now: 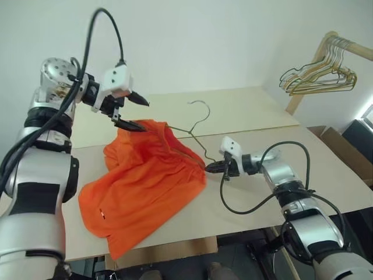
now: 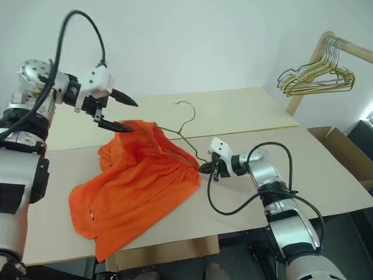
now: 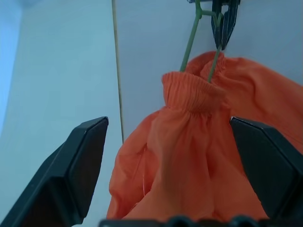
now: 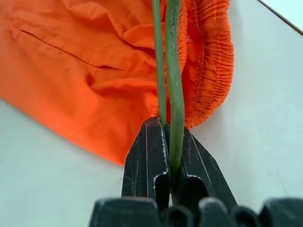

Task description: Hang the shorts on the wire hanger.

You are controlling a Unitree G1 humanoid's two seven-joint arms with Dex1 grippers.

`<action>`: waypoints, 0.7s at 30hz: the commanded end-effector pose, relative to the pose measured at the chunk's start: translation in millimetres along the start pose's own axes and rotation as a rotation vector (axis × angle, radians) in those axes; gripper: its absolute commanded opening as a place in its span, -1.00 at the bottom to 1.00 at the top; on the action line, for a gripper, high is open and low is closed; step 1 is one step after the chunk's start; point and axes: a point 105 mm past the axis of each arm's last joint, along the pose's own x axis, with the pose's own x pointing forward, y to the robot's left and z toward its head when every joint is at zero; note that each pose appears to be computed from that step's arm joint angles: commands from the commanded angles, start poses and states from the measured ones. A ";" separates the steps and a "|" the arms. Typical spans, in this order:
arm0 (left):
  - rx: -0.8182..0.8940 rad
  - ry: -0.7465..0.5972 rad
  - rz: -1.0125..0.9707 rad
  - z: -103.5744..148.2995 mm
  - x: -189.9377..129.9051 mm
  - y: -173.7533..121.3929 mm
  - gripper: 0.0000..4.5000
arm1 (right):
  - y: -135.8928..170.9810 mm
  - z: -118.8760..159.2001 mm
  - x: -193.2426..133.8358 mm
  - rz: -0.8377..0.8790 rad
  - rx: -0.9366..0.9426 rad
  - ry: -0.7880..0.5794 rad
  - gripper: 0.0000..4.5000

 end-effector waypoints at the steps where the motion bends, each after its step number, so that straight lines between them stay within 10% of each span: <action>1: 0.036 0.030 -0.006 8.3 -1.8 5.1 0.80 | -1.2 32.7 -6.0 -0.031 -0.096 -0.072 -1.00; 6: 0.032 0.070 -0.015 4.2 4.5 5.1 0.17 | 6.0 37.6 -7.0 -0.027 -0.133 -0.063 -1.00; 14: 0.006 0.134 -0.040 -7.0 9.7 1.4 0.17 | 8.4 39.2 -4.6 -0.040 -0.167 -0.045 -1.00; 21: -0.020 0.110 -0.059 -8.1 11.0 -1.7 -0.67 | 9.0 33.3 -2.6 -0.043 -0.209 -0.006 -1.00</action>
